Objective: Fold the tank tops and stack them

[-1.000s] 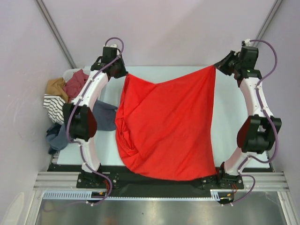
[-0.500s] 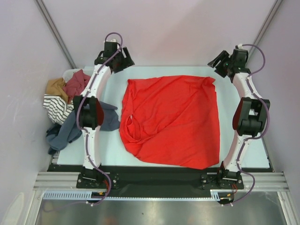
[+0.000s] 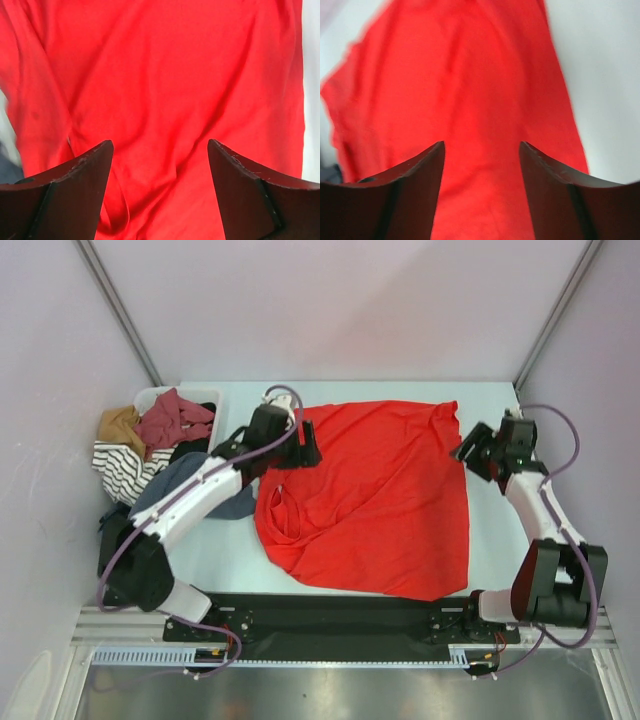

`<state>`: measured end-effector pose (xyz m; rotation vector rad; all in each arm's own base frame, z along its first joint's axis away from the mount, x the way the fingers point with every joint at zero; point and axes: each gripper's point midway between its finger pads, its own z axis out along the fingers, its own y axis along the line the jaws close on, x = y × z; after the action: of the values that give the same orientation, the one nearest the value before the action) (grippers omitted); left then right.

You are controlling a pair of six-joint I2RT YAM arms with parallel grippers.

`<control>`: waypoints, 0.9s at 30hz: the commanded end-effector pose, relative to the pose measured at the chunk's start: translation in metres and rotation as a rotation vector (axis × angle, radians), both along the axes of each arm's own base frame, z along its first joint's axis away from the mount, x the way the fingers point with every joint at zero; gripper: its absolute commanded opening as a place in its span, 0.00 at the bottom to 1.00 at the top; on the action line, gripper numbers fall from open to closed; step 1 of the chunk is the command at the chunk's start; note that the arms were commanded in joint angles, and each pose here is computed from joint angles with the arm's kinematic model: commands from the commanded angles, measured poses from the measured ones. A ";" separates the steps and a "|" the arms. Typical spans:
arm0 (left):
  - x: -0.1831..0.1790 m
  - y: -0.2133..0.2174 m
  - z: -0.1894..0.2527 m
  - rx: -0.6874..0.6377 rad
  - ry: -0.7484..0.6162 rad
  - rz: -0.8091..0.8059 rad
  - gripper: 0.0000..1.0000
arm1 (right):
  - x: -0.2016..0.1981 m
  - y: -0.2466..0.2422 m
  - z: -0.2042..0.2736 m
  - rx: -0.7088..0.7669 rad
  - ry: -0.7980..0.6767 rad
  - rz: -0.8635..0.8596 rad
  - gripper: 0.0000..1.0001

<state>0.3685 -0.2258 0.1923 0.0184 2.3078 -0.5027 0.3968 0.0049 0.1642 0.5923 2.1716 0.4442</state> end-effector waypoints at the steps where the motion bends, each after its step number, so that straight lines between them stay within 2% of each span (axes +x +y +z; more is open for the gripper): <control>1: -0.008 0.014 -0.004 -0.071 -0.060 0.061 0.81 | -0.035 -0.017 -0.027 -0.081 0.067 -0.089 0.64; 4: -0.025 0.025 -0.023 -0.047 -0.045 0.065 0.81 | -0.055 -0.027 -0.046 -0.119 0.116 -0.162 0.56; 7: -0.034 0.033 -0.031 -0.028 -0.045 0.068 0.81 | -0.067 -0.035 -0.068 -0.143 0.166 -0.203 0.55; 14: -0.042 0.033 -0.048 -0.026 -0.015 0.047 0.81 | -0.055 -0.045 -0.091 -0.160 0.236 -0.252 0.55; 23: -0.049 0.032 -0.047 -0.035 -0.021 0.023 0.81 | -0.045 -0.043 -0.129 -0.181 0.324 -0.266 0.53; 24: -0.049 0.032 -0.047 -0.038 -0.024 0.022 0.81 | -0.044 -0.042 -0.131 -0.182 0.327 -0.265 0.51; 25: -0.050 0.032 -0.047 -0.039 -0.025 0.022 0.81 | -0.044 -0.041 -0.132 -0.184 0.326 -0.259 0.36; 27: -0.050 0.033 -0.047 -0.039 -0.027 0.023 0.82 | -0.044 -0.042 -0.131 -0.196 0.329 -0.267 0.21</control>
<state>0.3164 -0.1901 0.1293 -0.0248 2.3298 -0.4930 0.3367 -0.0334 0.0224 0.8744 2.4238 0.0074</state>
